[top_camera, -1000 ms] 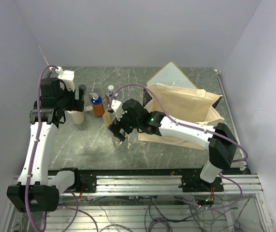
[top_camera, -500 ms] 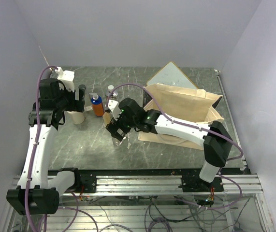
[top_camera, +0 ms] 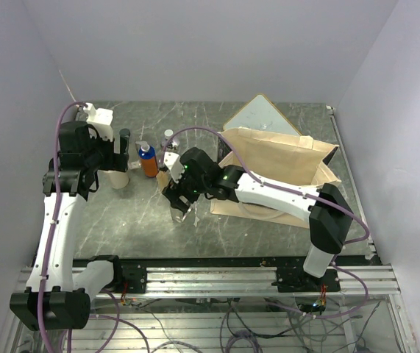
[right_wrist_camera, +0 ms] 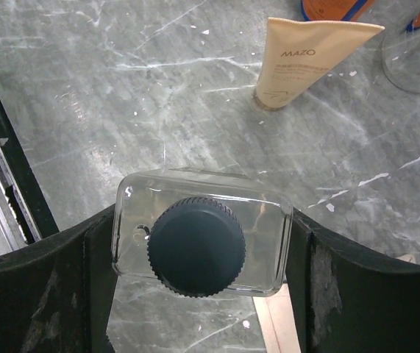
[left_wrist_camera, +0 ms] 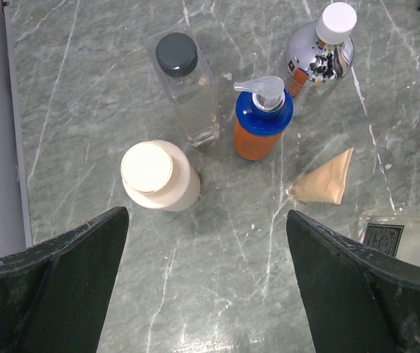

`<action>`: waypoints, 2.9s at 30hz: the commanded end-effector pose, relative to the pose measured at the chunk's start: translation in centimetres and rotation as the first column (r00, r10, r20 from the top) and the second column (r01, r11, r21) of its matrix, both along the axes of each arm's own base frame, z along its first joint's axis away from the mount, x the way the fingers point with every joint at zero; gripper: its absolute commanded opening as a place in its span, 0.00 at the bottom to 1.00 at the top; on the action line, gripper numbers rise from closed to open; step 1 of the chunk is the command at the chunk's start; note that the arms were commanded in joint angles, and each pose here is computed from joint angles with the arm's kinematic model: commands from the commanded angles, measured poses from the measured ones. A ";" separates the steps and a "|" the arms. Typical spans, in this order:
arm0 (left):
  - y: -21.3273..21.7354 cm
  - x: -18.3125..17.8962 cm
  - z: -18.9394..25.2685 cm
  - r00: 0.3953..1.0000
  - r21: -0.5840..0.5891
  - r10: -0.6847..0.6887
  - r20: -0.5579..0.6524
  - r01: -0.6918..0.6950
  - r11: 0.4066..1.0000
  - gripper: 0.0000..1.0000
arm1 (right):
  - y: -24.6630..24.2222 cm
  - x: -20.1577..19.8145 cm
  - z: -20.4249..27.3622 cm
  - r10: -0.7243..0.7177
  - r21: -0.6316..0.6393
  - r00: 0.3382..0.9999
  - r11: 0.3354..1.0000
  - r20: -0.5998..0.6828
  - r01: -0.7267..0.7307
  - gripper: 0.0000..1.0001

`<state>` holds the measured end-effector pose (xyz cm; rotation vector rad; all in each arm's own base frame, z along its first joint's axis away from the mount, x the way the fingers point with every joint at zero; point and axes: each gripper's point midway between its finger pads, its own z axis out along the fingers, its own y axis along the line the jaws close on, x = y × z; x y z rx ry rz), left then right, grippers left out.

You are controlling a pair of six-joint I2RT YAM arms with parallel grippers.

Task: Place the personal care products into the canvas bag
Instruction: Pick up the care product from the center of the board, then place the care product in the canvas bag.

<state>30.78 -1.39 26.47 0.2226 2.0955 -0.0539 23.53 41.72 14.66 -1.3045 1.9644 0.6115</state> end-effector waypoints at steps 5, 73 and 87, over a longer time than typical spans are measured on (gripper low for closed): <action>-0.5 0.5 1.8 0.998 0.001 -0.052 0.045 0.052 0.999 0.99 | 1.1 -0.7 3.7 0.104 0.060 0.994 0.993 0.032 -0.106 0.41; -31.8 -2.5 7.8 0.656 -0.346 -0.738 0.157 0.737 0.581 0.84 | -23.6 4.0 26.7 0.031 0.200 0.875 0.969 0.483 -0.144 0.00; -33.6 -2.9 3.8 0.656 -0.410 -0.748 0.100 0.712 0.570 0.57 | -21.5 4.7 21.8 0.158 0.320 0.914 0.903 0.374 -0.287 0.00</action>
